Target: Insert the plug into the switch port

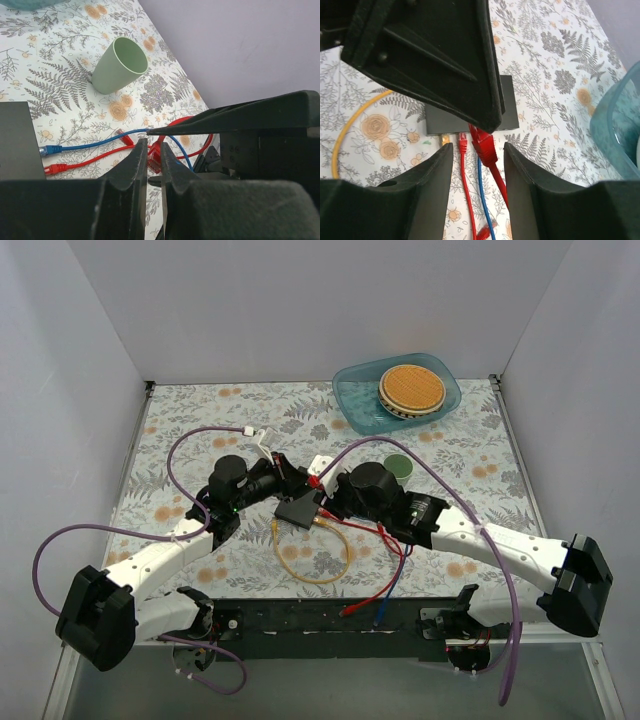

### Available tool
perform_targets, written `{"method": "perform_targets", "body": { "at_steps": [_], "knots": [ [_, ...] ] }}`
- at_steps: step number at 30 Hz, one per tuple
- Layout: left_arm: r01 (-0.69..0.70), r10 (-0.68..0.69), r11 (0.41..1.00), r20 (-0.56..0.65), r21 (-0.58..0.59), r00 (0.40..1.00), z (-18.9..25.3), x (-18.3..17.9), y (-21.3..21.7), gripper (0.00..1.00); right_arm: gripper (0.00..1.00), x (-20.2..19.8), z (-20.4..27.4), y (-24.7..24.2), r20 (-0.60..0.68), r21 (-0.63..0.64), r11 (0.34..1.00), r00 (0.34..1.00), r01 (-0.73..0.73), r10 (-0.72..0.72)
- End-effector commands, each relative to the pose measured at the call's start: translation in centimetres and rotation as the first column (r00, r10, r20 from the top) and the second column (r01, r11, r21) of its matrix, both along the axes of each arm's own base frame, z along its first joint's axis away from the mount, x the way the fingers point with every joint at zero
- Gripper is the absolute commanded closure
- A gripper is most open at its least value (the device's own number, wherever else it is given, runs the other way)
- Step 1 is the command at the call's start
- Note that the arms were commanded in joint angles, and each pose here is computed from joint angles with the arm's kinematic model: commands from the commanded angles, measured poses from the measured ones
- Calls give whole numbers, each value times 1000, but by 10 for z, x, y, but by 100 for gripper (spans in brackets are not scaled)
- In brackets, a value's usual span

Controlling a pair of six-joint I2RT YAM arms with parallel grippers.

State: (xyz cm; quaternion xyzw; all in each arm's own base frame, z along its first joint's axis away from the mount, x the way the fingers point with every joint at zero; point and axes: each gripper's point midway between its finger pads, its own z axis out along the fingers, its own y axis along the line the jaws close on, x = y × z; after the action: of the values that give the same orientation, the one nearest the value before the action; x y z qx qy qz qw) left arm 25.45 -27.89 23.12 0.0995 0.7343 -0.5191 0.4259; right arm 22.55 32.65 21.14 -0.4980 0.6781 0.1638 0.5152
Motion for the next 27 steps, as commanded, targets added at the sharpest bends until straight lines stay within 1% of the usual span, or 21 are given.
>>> {"method": "perform_targets", "body": {
  "at_steps": [1,4,7,10,11,13,14,17,18,19,20,21,22,23,24,25,27],
  "knots": [
    [13,-11,999,52,-37,999,28,-2,-1,100,50,15,17,-7,102,20,996,990,92,-94],
    [17,-15,999,56,-41,998,30,-3,-1,100,50,20,20,-9,131,42,990,982,131,-135],
    [39,-36,998,70,-52,997,33,-7,-3,100,57,21,22,-9,132,51,989,981,138,-143],
    [61,-56,996,80,-59,995,35,-10,-4,100,66,20,21,-6,127,50,990,982,132,-137],
    [69,-64,996,84,-63,994,35,-11,-4,100,75,21,19,-6,126,46,990,982,133,-138],
    [96,-88,992,103,-78,991,40,-16,-6,100,83,21,17,-7,128,38,990,982,136,-140],
    [105,-95,991,113,-81,989,41,-18,-6,100,90,21,17,-6,128,36,990,982,135,-138],
    [136,-123,987,148,-81,981,43,-24,-6,100,98,20,16,-6,121,25,992,984,128,-130],
    [141,-127,987,161,-80,979,45,-27,-5,100,99,19,16,-6,117,24,993,986,119,-121],
    [133,-120,989,163,-68,979,41,-26,-3,97,99,17,16,-6,114,23,993,987,112,-114],
    [119,-108,991,177,-54,978,39,-25,-2,75,99,17,17,-6,112,24,994,987,110,-112],
    [105,-93,993,197,-51,976,42,-25,2,62,99,15,19,-5,107,34,994,989,100,-103],
    [84,-76,996,186,-33,980,36,-25,5,48,99,14,20,-5,101,37,995,990,91,-94],
    [18,-15,1000,196,-16,980,34,-16,11,35,99,13,21,-4,93,47,996,992,80,-84],
    [-13,12,1000,185,2,983,29,-13,16,31,99,11,25,0,68,74,996,996,48,-53],
    [-47,45,999,200,6,979,30,-13,22,29,99,8,20,-3,39,60,998,999,31,-33],
    [-110,102,994,213,26,972,26,-7,31,27,99,5,22,1,-21,91,995,998,-51,53]
  ]
}}
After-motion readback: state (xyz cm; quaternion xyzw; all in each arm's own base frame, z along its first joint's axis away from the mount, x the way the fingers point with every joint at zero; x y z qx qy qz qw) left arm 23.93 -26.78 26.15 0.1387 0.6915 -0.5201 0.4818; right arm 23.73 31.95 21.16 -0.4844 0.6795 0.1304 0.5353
